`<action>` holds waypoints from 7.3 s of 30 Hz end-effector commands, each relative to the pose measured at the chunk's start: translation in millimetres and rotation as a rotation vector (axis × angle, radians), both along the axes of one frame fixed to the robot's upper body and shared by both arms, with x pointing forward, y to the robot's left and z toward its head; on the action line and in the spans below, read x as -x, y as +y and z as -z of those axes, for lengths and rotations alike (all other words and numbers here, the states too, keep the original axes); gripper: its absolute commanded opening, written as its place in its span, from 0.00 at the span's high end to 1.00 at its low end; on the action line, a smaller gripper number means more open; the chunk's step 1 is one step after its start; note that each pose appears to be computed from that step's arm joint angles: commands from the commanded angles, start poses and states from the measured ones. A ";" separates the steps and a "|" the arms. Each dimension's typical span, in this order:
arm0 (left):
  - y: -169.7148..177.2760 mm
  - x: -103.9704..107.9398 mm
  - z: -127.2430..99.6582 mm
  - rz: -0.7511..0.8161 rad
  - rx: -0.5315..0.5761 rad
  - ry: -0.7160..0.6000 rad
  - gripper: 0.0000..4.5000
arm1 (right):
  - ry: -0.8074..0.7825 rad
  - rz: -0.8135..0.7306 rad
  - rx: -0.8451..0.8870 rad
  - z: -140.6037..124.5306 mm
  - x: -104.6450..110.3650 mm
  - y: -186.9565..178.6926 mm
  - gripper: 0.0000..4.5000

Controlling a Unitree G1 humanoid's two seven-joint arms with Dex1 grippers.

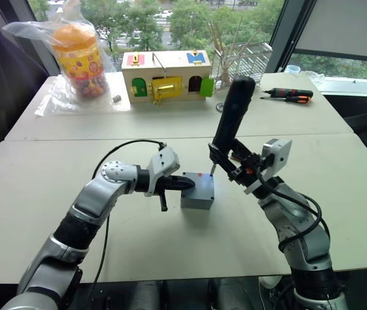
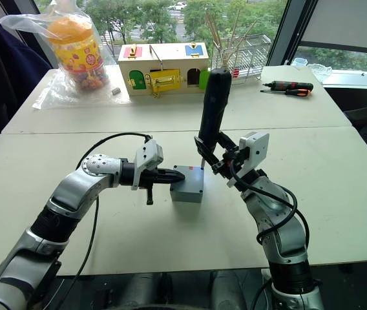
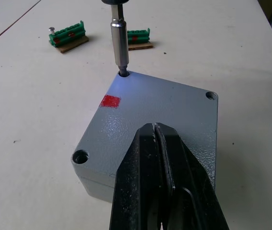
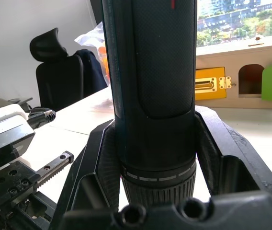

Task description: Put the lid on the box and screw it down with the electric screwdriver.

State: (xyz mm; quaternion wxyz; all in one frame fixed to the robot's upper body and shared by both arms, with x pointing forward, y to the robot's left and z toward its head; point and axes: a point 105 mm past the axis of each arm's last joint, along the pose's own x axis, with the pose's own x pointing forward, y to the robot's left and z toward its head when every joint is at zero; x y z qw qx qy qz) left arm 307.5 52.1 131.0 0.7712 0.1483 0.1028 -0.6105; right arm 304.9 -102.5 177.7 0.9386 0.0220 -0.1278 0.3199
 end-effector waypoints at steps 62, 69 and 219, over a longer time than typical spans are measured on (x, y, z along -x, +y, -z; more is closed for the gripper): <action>-37.3 50.1 -27.9 0.131 0.076 -0.023 1.00 | 1.263 0.352 0.140 28.0 -3.1 -218.9 0.61; -31.1 40.2 -29.6 0.070 0.074 -0.044 1.00 | 1.287 0.377 0.183 41.2 -2.7 -227.8 0.31; 16.1 -23.3 -35.0 -0.196 -0.027 -0.110 1.00 | 0.297 0.075 0.346 28.8 -106.9 -95.3 0.98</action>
